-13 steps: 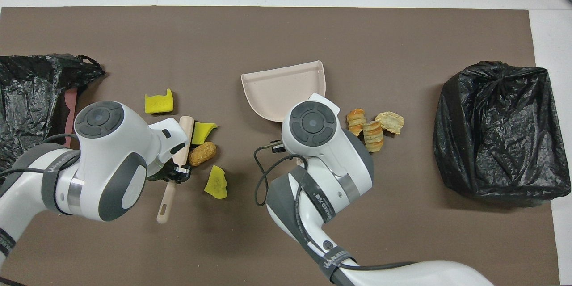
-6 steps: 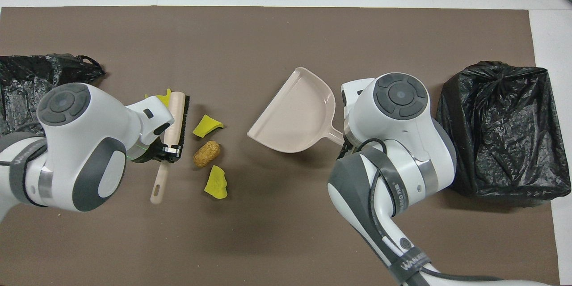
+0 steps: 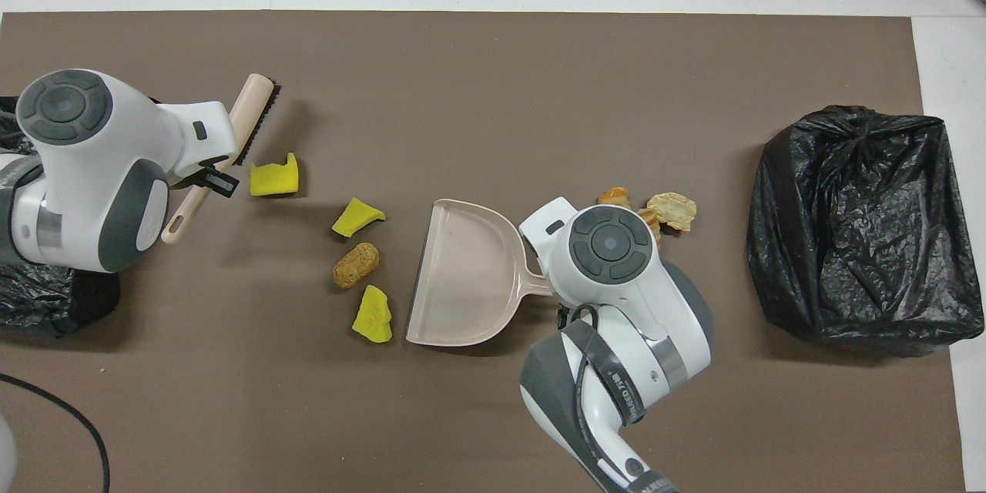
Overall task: Sweep and dump trash in bin
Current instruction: 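Sweep the yellow sponges and nugget into the dustpan with the left gripper's brush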
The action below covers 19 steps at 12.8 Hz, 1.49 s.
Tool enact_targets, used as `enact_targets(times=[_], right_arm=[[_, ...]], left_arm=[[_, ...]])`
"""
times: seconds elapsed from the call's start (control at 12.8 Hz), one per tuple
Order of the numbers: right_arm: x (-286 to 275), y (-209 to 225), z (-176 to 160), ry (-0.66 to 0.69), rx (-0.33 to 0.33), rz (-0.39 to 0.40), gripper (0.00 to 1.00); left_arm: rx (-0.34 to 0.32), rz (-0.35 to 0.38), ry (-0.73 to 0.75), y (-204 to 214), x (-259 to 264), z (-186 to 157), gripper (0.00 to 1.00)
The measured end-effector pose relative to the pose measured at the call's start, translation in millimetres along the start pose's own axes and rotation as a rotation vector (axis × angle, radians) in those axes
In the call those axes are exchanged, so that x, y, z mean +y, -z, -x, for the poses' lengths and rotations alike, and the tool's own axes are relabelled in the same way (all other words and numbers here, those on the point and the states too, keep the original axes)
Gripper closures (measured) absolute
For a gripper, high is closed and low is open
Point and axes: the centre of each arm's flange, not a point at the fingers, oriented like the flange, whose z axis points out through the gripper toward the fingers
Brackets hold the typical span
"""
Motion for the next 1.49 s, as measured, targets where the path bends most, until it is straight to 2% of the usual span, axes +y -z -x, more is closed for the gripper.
enact_targets(times=[0.16,0.39,0.55,0.71,1.02,1.25,1.49], right_arm=[[-5.5,-4.9,-4.4,-0.004,-0.01,0.02,0.68],[-6.8,-6.6,-4.7,-0.003,-0.016,0.024,0.68],[-7.5,-8.5,-4.3,0.006,-0.026,0.032,0.68],[-7.9,-9.4,-4.3,0.009,-0.029,0.035,0.68],[-8.0,-9.7,-4.2,0.01,-0.03,0.035,0.68],[-8.0,-9.8,-4.1,0.01,-0.03,0.035,0.68],[-8.0,-9.8,-4.1,0.011,-0.031,0.035,0.68]], left_arm=[[-0.04,0.002,-0.026,-10.7,5.4,-0.5,0.75],[-0.171,0.042,-0.048,-14.5,21.3,12.7,0.75],[-0.229,0.07,-0.053,-18.0,37.0,28.2,0.75],[-0.241,0.124,-0.033,-19.9,57.2,46.2,0.75],[-0.255,0.183,0.024,-14.6,112.3,60.8,0.75],[-0.262,0.217,0.084,-6.8,159.8,62.1,0.75],[-0.259,0.273,0.159,10.5,231.2,54.2,0.75]])
